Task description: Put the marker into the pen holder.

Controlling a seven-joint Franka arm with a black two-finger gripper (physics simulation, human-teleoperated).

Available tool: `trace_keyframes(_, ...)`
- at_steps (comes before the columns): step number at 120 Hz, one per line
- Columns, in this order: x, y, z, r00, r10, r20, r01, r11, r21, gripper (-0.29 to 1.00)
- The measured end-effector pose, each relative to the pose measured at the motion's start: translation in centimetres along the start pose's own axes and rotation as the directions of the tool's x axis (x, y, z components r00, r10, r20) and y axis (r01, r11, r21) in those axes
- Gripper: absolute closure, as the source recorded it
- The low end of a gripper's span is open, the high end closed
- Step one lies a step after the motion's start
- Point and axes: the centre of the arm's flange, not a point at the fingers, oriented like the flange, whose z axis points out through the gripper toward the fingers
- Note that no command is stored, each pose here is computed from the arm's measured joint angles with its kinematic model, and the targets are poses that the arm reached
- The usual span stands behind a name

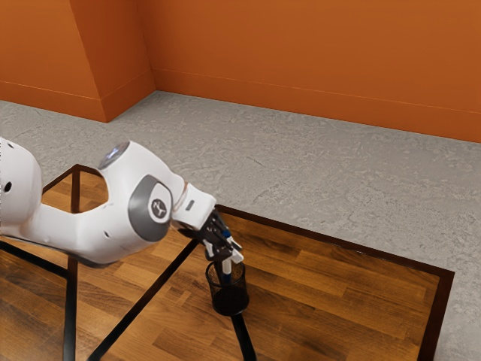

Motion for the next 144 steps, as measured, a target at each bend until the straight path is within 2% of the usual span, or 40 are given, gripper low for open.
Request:
trace_keyframes(64,-1.2,-1.1,1.7,1.000,0.014,-0.005,-0.014,1.000,-0.015,0.73)
trace_keyframes(85,-1.9,-1.8,1.7,1.000,0.001,-0.005,-0.001,1.000,-0.019,0.38)
trace_keyframes(99,-1.3,-2.7,0.5,1.000,0.010,-0.017,-0.010,1.000,0.011,0.22)
trace_keyframes(118,-0.2,-3.2,-1.5,0.999,0.039,-0.025,-0.038,0.998,0.053,0.10)
trace_keyframes(132,2.6,-3.1,-2.4,0.990,0.137,-0.021,-0.136,0.990,0.035,0.06)
trace_keyframes(144,4.1,-5.0,-4.2,0.979,0.202,0.004,-0.202,0.979,0.022,0.04)
